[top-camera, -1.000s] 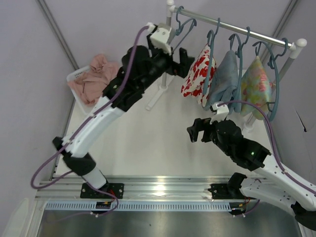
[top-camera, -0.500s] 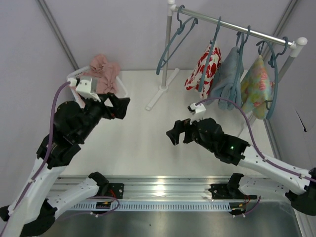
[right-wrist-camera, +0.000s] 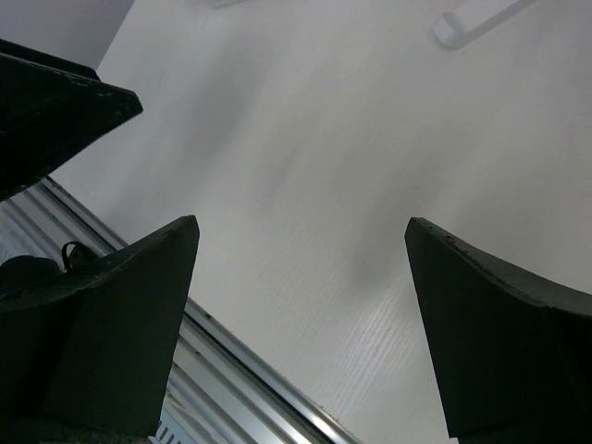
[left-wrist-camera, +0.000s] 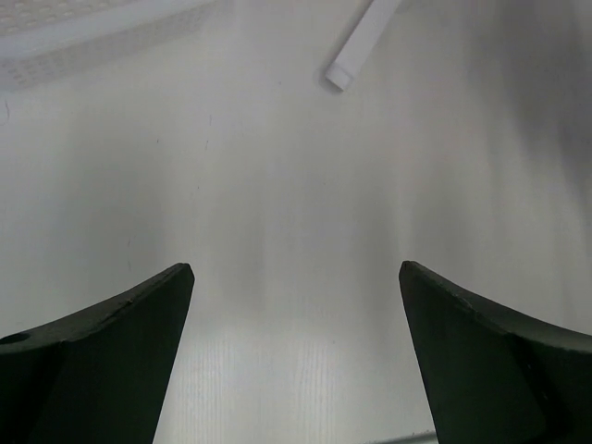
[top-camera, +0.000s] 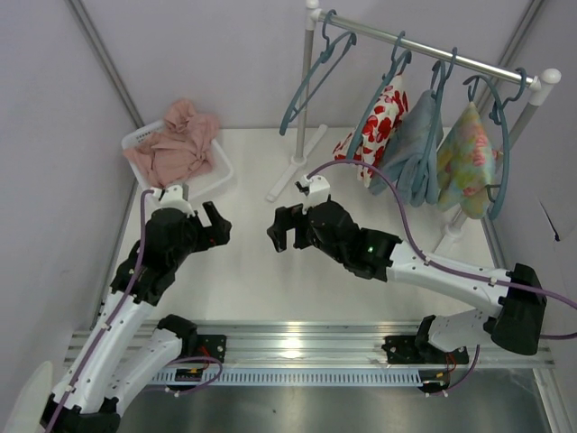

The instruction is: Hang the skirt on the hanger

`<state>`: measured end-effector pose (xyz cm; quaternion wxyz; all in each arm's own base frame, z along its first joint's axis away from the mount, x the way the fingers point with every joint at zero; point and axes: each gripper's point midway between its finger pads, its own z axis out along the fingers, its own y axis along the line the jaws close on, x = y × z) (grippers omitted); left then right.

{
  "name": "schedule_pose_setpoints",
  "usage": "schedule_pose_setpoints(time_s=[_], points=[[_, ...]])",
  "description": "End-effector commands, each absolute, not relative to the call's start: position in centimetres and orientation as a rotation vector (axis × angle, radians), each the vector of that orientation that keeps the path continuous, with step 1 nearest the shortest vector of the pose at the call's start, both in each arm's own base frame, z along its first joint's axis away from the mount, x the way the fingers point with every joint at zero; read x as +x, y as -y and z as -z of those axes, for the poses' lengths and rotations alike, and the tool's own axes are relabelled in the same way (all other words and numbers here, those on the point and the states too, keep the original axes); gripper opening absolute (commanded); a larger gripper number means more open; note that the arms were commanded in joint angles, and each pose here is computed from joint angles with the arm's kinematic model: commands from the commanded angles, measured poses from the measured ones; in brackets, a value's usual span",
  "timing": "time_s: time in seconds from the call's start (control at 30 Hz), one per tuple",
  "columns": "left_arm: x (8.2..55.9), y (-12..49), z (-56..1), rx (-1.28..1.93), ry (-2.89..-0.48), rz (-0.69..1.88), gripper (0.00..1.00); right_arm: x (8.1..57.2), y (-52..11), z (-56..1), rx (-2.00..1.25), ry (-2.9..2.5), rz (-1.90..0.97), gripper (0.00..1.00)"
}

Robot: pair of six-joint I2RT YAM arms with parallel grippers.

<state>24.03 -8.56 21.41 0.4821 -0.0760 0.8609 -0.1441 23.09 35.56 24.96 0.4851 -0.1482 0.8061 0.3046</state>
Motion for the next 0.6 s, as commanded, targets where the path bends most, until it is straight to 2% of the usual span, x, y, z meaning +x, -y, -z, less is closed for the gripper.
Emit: schedule_pose_setpoints(time_s=[0.0, 0.23, 0.57], points=[[25.2, 8.5, -23.3, -0.267, -1.975, 0.414, 0.99, 24.6, -36.0, -28.1, -0.295, -1.868, -0.752, 1.00], [25.9, 7.8, -21.2, -0.349, -2.007, 0.366, 0.99, 25.9, -35.7, -27.7, -0.306, -1.906, -0.755, 0.99], [26.1, 6.7, -21.8, -0.458, -1.903, 0.371, 0.99, 27.7, -33.7, -29.2, -0.274, -1.863, -0.808, 0.99]])
